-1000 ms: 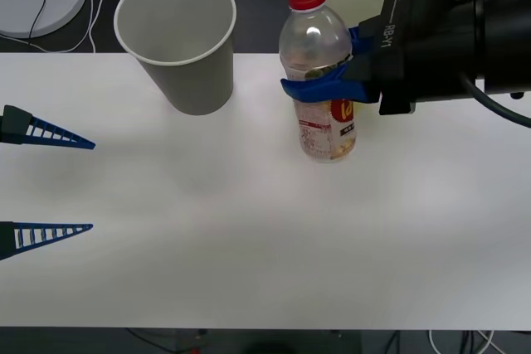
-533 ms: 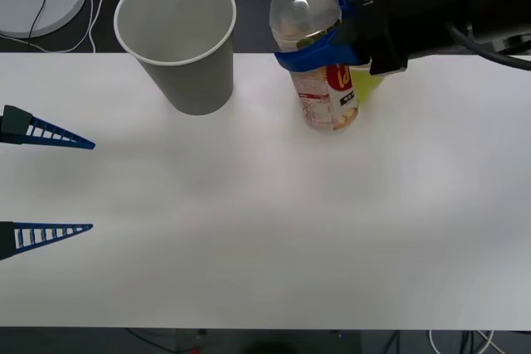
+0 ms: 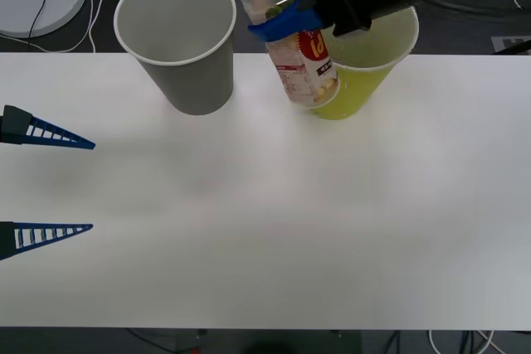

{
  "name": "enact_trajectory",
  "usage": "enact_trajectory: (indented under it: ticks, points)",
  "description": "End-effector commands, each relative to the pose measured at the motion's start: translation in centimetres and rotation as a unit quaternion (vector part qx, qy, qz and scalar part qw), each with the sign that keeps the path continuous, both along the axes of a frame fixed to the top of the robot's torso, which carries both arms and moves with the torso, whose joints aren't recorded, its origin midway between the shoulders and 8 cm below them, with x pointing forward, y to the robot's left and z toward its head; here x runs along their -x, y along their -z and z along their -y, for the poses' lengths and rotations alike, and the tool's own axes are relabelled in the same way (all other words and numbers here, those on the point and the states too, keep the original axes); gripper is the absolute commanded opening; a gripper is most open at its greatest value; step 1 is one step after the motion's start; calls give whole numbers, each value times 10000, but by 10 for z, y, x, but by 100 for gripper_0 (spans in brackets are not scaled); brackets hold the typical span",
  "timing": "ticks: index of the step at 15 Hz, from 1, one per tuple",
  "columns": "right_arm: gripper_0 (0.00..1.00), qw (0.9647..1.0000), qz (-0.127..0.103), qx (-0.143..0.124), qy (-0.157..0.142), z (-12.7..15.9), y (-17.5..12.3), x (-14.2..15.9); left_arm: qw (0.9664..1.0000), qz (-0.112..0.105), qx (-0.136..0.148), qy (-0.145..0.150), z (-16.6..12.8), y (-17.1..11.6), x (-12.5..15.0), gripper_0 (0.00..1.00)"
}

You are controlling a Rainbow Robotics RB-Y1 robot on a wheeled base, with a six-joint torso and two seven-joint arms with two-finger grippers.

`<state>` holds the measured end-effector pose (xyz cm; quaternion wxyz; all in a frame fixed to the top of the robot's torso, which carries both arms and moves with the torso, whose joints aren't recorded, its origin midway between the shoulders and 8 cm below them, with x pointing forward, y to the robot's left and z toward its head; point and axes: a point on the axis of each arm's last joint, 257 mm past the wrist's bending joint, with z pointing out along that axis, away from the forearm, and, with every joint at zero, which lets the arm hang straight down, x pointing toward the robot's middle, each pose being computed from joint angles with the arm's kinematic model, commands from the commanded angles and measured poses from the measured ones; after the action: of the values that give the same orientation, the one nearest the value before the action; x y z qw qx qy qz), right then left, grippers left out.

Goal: Put the can into the green bin and the plastic bottle into the gray bin

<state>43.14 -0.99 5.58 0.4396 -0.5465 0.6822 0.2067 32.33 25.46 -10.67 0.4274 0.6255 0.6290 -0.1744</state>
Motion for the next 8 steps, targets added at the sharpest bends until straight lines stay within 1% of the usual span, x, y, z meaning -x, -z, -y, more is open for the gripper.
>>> enact_trajectory:
  ticks: [1,3,8]
  points:
    - [0,9999,3,103,13,-13,-3,-12,10000,0,0,0,0,0,0,100]
    - [0,9998,-21,190,49,-23,-4,-23,10000,0,0,0,0,0,0,100]
    - [0,9996,-81,219,170,-48,-10,-48,10000,0,0,0,0,0,0,100]
